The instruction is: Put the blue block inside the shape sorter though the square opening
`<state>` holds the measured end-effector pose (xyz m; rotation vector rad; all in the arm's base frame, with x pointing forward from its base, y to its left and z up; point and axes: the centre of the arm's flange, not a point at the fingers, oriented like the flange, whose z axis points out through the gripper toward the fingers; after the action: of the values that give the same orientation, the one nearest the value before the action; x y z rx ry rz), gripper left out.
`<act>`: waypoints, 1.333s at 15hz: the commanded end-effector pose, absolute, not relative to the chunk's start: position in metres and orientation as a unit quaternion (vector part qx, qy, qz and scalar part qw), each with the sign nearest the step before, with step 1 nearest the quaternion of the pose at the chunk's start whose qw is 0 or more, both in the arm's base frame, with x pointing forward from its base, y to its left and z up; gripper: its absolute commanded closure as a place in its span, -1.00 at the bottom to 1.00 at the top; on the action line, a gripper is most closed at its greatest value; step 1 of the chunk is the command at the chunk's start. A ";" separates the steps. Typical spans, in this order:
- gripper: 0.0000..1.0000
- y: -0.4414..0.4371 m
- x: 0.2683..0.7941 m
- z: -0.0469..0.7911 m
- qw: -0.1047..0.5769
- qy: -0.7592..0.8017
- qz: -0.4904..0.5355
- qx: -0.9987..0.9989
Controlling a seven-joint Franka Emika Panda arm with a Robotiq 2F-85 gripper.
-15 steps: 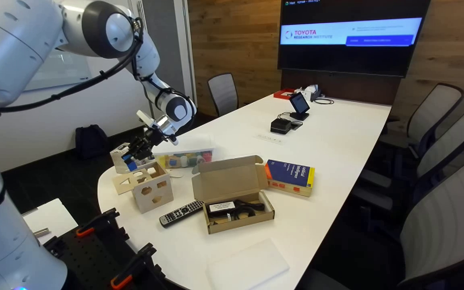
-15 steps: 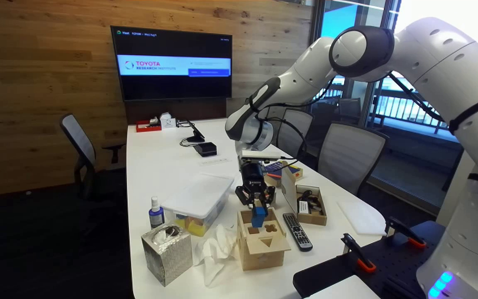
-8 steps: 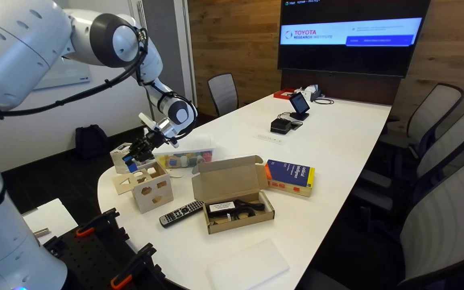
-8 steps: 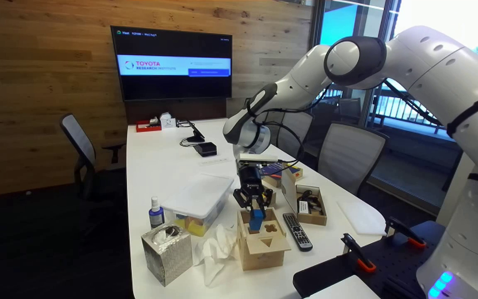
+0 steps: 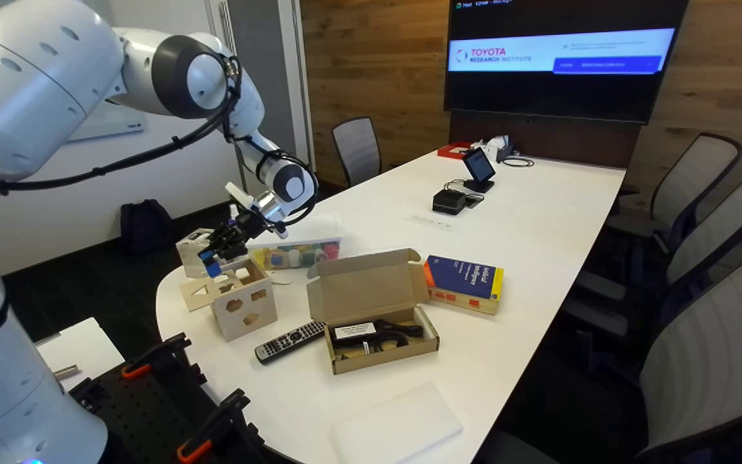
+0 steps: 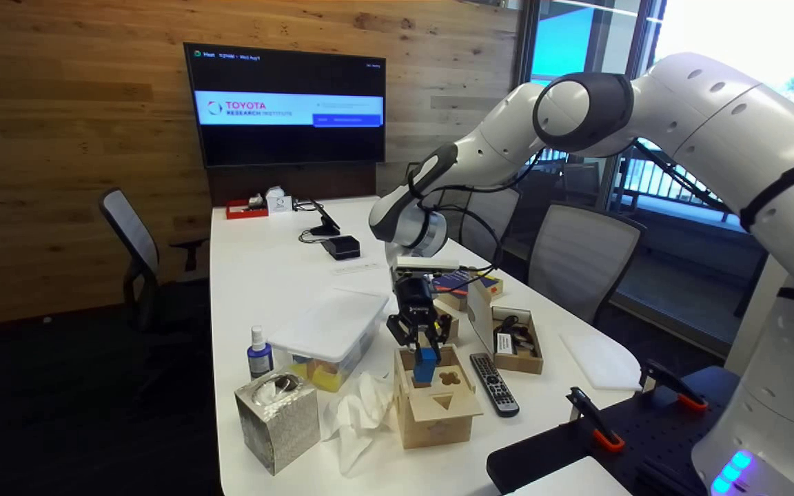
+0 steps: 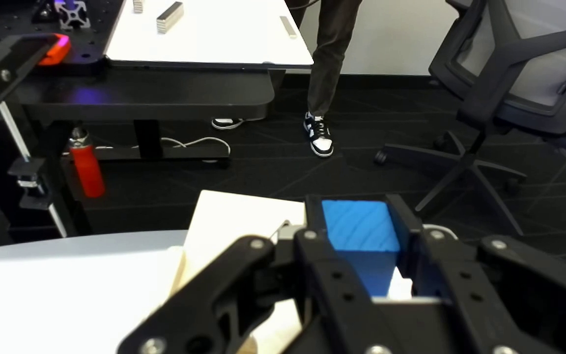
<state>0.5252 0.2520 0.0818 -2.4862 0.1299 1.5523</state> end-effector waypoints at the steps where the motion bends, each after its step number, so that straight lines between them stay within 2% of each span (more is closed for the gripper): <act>1: 0.82 0.252 0.535 0.081 0.092 0.042 0.536 -0.838; 20: 0.82 0.253 0.537 0.061 0.088 0.038 0.555 -0.826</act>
<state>0.5318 0.2515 0.0579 -2.4523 0.1160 1.6144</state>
